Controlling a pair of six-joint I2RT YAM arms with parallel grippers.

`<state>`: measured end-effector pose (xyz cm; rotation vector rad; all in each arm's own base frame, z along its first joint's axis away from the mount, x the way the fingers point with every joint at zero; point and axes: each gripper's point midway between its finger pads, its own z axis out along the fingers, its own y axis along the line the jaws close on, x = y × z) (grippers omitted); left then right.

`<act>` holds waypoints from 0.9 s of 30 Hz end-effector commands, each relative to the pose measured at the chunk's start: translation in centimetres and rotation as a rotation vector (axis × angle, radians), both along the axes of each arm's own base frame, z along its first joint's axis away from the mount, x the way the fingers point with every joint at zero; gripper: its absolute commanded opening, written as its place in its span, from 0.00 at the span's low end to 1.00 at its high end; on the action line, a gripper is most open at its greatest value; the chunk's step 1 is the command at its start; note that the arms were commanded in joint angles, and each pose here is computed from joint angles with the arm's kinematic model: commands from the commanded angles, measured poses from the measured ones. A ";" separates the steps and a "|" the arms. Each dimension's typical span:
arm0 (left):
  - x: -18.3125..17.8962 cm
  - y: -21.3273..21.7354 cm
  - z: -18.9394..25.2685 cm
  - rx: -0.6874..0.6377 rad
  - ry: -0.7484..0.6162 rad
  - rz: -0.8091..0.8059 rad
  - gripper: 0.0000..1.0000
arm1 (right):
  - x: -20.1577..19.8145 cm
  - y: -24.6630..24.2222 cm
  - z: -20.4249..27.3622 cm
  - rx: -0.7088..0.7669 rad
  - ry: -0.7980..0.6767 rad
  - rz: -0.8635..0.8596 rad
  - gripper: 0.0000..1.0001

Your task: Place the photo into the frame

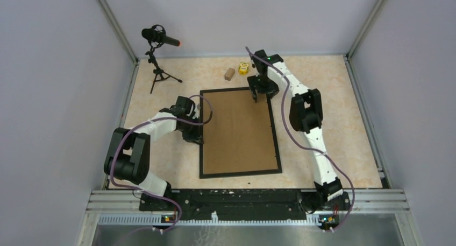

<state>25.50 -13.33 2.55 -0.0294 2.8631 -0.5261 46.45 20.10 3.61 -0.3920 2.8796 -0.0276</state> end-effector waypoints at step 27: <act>-21.4 -17.8 4.7 -0.272 0.185 0.051 0.82 | -7.5 -3.4 0.3 0.327 -0.155 -0.227 0.57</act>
